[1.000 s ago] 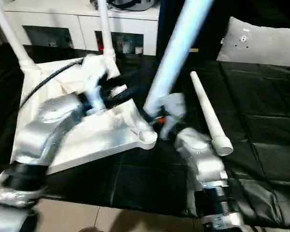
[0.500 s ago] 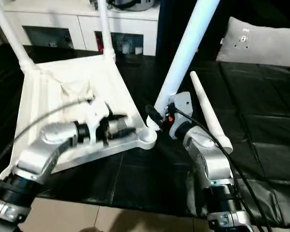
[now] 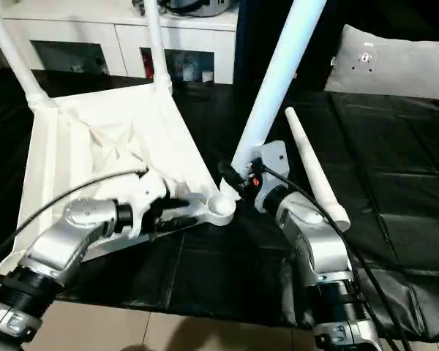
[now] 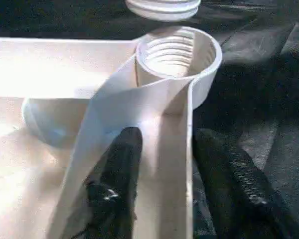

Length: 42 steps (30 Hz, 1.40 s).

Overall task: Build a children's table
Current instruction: Insert table leg to table base

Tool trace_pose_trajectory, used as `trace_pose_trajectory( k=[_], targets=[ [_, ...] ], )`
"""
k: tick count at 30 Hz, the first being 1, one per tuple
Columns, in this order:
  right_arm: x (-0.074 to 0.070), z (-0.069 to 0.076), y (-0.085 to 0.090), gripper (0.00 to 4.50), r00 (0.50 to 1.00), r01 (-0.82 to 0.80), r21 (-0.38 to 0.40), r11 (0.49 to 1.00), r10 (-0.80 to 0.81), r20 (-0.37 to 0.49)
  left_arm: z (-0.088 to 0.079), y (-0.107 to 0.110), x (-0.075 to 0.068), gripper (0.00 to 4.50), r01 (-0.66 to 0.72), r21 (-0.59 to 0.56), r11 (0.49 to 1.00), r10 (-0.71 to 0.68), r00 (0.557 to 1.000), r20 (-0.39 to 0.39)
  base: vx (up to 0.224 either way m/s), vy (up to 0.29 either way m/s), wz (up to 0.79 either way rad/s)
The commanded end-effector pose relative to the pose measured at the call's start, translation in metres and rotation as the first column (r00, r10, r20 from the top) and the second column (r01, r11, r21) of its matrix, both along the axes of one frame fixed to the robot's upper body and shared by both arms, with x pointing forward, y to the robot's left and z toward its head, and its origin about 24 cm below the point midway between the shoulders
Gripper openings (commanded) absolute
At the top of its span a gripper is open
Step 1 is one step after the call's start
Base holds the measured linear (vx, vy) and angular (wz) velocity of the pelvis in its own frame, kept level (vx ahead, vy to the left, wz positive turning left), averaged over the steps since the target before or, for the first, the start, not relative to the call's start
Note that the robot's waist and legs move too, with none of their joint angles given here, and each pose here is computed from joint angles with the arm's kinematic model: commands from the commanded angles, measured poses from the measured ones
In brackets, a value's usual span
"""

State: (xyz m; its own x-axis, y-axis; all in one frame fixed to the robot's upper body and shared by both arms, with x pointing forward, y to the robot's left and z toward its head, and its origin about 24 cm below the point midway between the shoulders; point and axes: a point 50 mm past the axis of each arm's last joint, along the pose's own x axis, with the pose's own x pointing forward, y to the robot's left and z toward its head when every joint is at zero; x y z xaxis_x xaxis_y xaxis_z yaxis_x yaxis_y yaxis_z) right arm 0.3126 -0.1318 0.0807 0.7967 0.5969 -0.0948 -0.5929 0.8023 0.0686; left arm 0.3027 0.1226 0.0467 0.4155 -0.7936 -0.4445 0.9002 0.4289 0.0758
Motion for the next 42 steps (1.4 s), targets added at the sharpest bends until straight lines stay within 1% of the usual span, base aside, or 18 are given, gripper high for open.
trace_pose_trajectory(
  k=[1, 4, 5, 6, 7, 8, 9, 11, 13, 15, 20, 23, 26, 28, 31, 35, 39, 42],
  targets=[
    [0.0, 0.006, 0.002, 1.91, 1.0, -0.006, 0.0, 1.0, 0.006, 0.02, -0.005, 0.003, 0.002, 1.56, -0.004, 0.041, 0.999, 0.004, 1.0, -0.006, 0.0, 0.0, 0.0],
    [0.0, 0.005, 0.002, 1.91, 1.0, -0.009, -0.001, 1.0, 0.009, 0.017, -0.006, 0.004, 0.002, 1.42, 0.003, 0.046, 0.999, -0.003, 1.0, -0.015, 0.0, 0.0, 0.0],
    [0.0, 0.005, 0.002, 1.91, 1.0, -0.01, -0.001, 1.0, 0.01, 0.016, -0.006, 0.004, 0.002, 1.29, 0.004, 0.047, 0.999, -0.003, 1.0, -0.019, 0.0, 0.0, 0.0],
    [0.0, 0.005, 0.002, 1.91, 1.0, -0.01, -0.001, 1.0, 0.01, 0.016, -0.006, 0.004, 0.002, 1.29, 0.004, 0.047, 0.999, -0.003, 1.0, -0.019, 0.0, 0.0, 0.0],
    [0.0, 0.005, 0.002, 1.91, 1.0, -0.013, -0.004, 1.0, 0.013, 0.013, -0.008, 0.006, 0.003, 1.08, 0.007, 0.06, 0.998, -0.005, 1.0, -0.028, 0.0, 0.0, 0.0],
    [0.0, 0.005, 0.002, 1.91, 1.0, -0.014, -0.004, 1.0, 0.014, 0.013, -0.008, 0.006, 0.003, 1.08, 0.008, 0.062, 0.998, -0.006, 1.0, -0.029, 0.0, 0.0, 0.0],
    [0.0, 0.005, 0.002, 1.91, 1.0, -0.014, -0.004, 1.0, 0.015, 0.012, -0.009, 0.006, 0.002, 0.98, 0.011, 0.068, 0.998, -0.009, 0.999, -0.03, 0.0, 0.0, 0.0],
    [0.0, 0.005, 0.002, 1.91, 1.0, -0.017, -0.006, 1.0, 0.017, 0.01, -0.011, 0.008, 0.002, 0.71, 0.027, 0.096, 0.995, -0.024, 0.999, -0.034, 0.0, 0.0, 0.0],
    [0.0, 0.004, 0.002, 1.91, 1.0, -0.021, -0.012, 1.0, 0.021, 0.008, -0.013, 0.01, 0.001, 0.65, 0.057, 0.145, 0.988, -0.052, 0.998, -0.035, 0.0, 0.0, 0.0],
    [0.0, 0.004, 0.002, 1.91, 1.0, -0.025, -0.017, 1.0, 0.025, 0.007, -0.013, 0.011, 0.001, 0.39, 0.071, 0.179, 0.981, -0.065, 0.997, -0.037, 0.0, 0.0, 0.0],
    [0.002, 0.006, 0.005, 1.91, 0.999, -0.042, -0.024, 0.999, 0.042, 0.004, -0.013, 0.013, 0.002, 0.03, 0.083, 0.207, 0.975, -0.076, 0.996, -0.04, 0.0, 0.0, 0.0],
    [0.002, 0.006, 0.008, 1.91, 0.997, -0.077, -0.033, 0.996, 0.077, -0.003, -0.012, 0.013, 0.003, 0.0, 0.088, 0.209, 0.974, -0.083, 0.996, -0.032, 0.0, 0.0, 0.0],
    [0.0, 0.009, 0.013, 1.91, 0.99, -0.143, -0.041, 0.989, 0.143, -0.015, -0.006, 0.011, 0.005, 0.0, 0.092, 0.179, 0.979, -0.092, 0.996, -0.008, 0.0, 0.0, 0.0],
    [-0.001, 0.009, 0.015, 1.91, 0.984, -0.176, -0.042, 0.984, 0.174, -0.037, -0.004, 0.009, 0.005, 0.0, 0.125, 0.166, 0.978, -0.13, 0.991, 0.016, 0.0, 0.0, 0.0],
    [-0.006, 0.005, 0.018, 1.91, 0.963, -0.257, -0.067, 0.964, 0.251, -0.095, 0.0, 0.007, 0.001, 0.0, 0.189, 0.145, 0.971, -0.198, 0.979, 0.046, 0.0, 0.0, 0.0],
    [-0.008, -0.002, 0.019, 1.91, 0.95, -0.296, -0.096, 0.95, 0.283, -0.134, 0.001, 0.005, -0.004, 0.0, 0.26, 0.156, 0.953, -0.271, 0.961, 0.056, 0.0, 0.0, 0.0],
    [-0.007, -0.004, 0.021, 1.91, 0.942, -0.311, -0.096, 0.945, 0.294, -0.16, 0.0, 0.005, -0.007, 0.0, 0.316, 0.18, 0.932, -0.33, 0.942, 0.056, 0.0, 0.0, 0.0],
    [-0.008, -0.005, 0.023, 1.91, 0.933, -0.328, -0.079, 0.941, 0.31, -0.182, -0.001, 0.005, -0.008, 0.0, 0.341, 0.188, 0.921, -0.357, 0.932, 0.057, 0.0, 0.0, 0.0]
  ],
)
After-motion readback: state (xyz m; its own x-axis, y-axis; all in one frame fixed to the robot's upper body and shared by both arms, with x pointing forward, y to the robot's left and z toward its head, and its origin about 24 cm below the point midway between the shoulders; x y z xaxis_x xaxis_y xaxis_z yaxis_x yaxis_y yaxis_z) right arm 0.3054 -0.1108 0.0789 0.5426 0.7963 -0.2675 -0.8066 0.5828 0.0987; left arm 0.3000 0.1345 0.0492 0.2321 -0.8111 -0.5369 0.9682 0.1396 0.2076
